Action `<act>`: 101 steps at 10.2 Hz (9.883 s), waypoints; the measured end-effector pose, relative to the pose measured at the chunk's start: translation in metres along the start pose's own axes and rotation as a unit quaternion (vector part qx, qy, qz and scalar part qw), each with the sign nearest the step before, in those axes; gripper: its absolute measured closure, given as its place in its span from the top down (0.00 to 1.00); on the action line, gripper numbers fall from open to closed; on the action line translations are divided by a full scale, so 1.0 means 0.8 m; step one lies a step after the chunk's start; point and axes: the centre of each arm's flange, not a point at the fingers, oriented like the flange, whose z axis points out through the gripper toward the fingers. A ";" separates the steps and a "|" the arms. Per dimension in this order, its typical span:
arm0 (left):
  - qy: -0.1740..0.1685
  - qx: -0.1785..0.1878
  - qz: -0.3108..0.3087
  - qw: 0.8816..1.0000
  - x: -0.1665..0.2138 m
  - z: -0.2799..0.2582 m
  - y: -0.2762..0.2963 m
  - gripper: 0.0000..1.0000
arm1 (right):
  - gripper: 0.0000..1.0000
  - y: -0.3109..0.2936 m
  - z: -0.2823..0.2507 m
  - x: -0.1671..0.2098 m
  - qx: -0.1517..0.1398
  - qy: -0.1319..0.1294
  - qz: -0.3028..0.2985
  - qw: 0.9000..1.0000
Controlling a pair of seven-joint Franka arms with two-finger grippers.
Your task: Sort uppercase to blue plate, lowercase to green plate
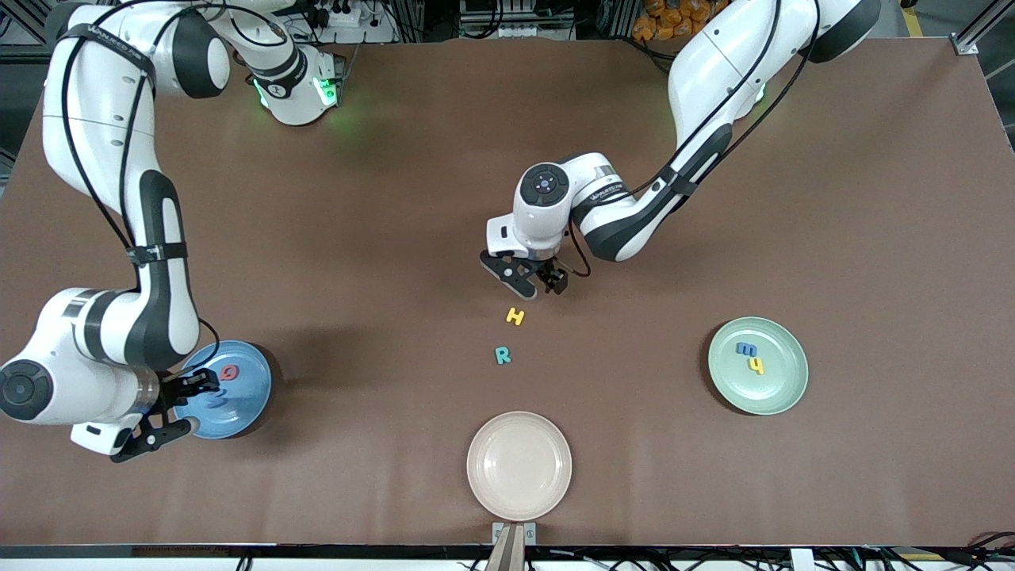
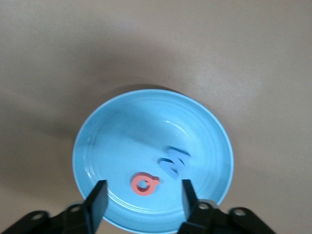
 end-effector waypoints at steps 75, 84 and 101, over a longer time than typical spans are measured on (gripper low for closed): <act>-0.028 0.011 -0.443 0.896 -0.155 -0.117 -0.447 1.00 | 0.28 -0.644 0.086 0.138 -0.018 0.181 0.177 0.967; -0.053 -0.022 -0.322 0.945 -0.031 -0.085 -0.110 1.00 | 0.28 -0.246 -0.004 0.108 -0.041 0.050 0.100 0.993; -0.069 -0.014 -0.620 0.781 -0.073 0.042 0.144 1.00 | 1.00 -0.063 0.054 0.025 0.020 -0.020 0.043 0.999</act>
